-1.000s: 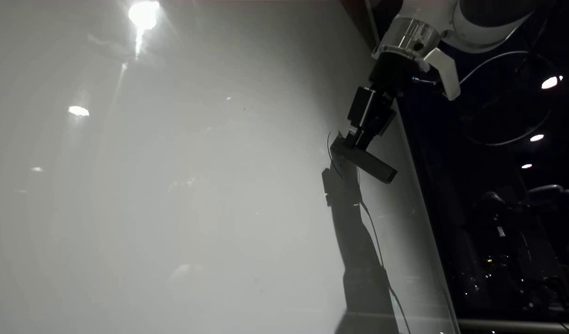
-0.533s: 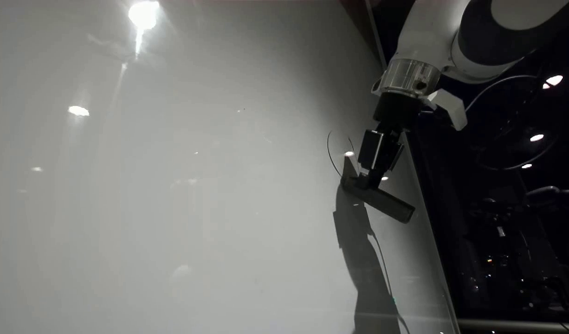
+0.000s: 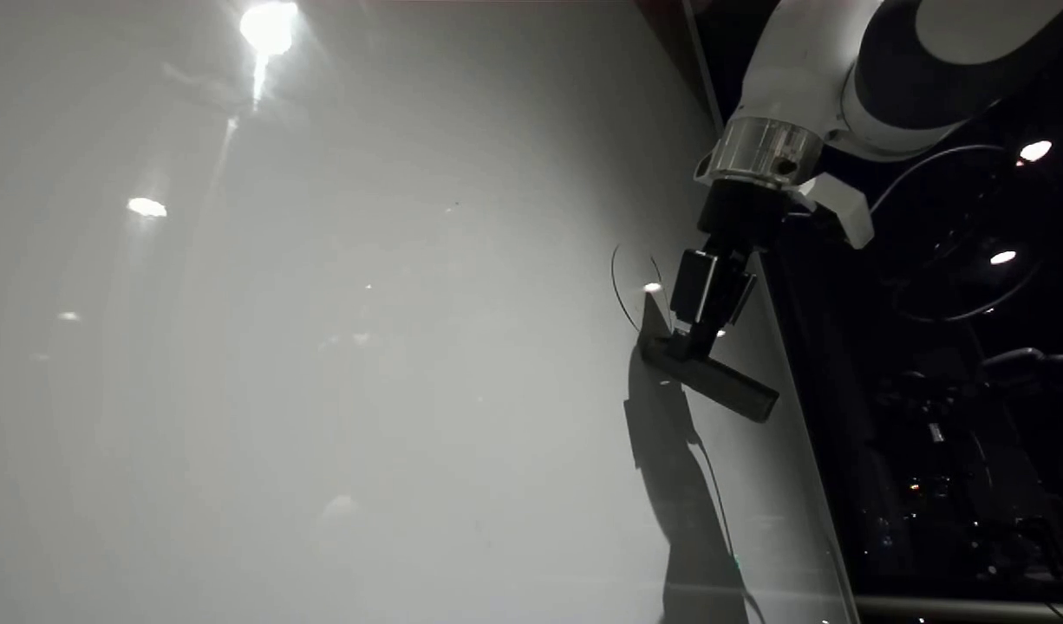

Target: Use the duster to erase the drawing on the whiteboard

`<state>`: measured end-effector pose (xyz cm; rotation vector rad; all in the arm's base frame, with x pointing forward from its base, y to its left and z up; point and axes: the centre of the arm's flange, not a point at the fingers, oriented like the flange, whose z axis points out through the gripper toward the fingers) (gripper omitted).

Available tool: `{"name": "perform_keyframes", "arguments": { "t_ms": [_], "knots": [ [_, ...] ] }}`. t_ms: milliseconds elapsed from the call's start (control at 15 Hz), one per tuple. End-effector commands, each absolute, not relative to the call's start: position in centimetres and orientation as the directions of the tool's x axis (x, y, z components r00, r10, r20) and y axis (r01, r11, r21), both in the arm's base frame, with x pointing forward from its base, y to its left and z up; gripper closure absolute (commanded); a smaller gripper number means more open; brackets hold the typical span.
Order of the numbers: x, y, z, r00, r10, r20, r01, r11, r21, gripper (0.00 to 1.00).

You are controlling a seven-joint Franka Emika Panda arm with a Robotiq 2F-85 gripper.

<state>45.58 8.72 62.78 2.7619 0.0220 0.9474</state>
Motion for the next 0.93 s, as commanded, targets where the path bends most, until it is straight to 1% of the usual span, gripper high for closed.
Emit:
{"name": "perform_keyframes", "arguments": {
  "t_ms": [0,533,867],
  "knots": [
    [45.7,10.4,66.0,0.755,0.088,0.65,-0.063,-0.977,0.205,0.71],
    [44.7,13.1,71.1,0.695,0.107,0.711,-0.045,-0.981,0.191,0.71],
    [45.1,11.9,73.2,0.668,0.108,0.737,-0.058,-0.979,0.196,0.71]
  ]
}}
